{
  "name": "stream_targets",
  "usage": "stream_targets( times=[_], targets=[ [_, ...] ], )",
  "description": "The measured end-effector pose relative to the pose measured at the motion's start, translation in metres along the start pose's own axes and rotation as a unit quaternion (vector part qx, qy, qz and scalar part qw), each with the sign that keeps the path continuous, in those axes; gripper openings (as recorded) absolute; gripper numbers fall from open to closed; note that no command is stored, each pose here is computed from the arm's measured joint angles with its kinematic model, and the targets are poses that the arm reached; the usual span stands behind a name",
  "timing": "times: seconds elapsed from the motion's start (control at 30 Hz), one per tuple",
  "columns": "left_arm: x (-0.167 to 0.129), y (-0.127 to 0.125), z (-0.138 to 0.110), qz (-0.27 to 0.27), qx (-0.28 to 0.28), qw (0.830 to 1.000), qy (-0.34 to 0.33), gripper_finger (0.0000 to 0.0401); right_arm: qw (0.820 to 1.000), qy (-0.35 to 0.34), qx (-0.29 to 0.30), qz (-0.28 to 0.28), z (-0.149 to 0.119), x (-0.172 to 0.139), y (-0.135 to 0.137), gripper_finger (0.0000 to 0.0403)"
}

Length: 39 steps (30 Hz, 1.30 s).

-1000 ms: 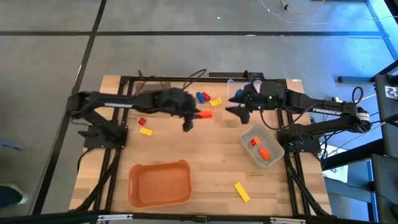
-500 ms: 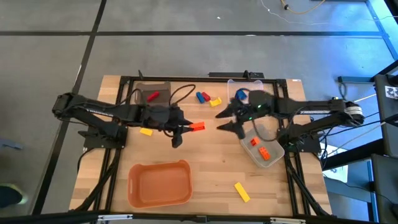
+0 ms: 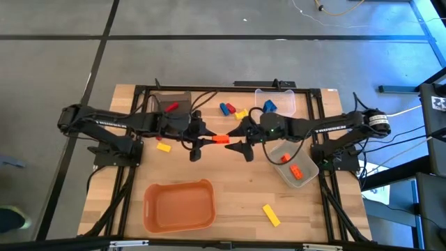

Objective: Sort & place blocks by color
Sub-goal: Put the orange game piece into the gray bin

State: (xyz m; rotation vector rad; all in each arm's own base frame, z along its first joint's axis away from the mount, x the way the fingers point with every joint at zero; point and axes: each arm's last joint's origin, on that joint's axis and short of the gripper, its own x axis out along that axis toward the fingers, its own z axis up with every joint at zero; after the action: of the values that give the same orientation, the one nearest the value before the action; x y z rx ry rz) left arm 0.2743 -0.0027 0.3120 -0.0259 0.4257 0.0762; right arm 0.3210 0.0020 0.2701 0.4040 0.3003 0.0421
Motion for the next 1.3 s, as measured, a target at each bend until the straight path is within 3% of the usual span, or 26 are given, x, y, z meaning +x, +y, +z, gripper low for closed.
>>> stream_targets(
  times=[0.23,0.8,0.9,1.07,1.23,1.3],
  targets=[
    [-0.0002,0.0028,0.0005,-0.009,-0.003,1.0,-0.001,0.008,1.0,-0.016,-0.018,-0.003,-0.0012,0.0058,0.0008,0.0257],
    [-0.0002,0.0038,0.0005,0.009,-0.03,1.0,-0.001,0.008,0.999,-0.024,-0.033,-0.017,-0.0001,0.0052,0.0006,0.0248],
    [-0.0002,0.0037,0.0005,0.008,-0.03,1.0,-0.002,0.008,0.999,-0.026,-0.03,-0.018,0.0002,0.0052,0.0007,0.0212],
    [-0.0002,0.0035,0.0006,0.006,-0.037,0.999,-0.001,0.008,0.999,-0.026,-0.036,-0.023,0.0001,0.0051,-0.0001,0.0097],
    [-0.0002,0.0037,0.0006,0.005,-0.056,0.998,-0.001,0.0081,0.999,-0.025,-0.038,-0.022,0.0,0.0051,0.0,0.0094],
    [0.0,0.0049,0.0006,0.002,-0.057,0.998,-0.001,0.0107,0.999,-0.023,-0.037,-0.02,0.0001,0.005,-0.001,0.0094]
  ],
)
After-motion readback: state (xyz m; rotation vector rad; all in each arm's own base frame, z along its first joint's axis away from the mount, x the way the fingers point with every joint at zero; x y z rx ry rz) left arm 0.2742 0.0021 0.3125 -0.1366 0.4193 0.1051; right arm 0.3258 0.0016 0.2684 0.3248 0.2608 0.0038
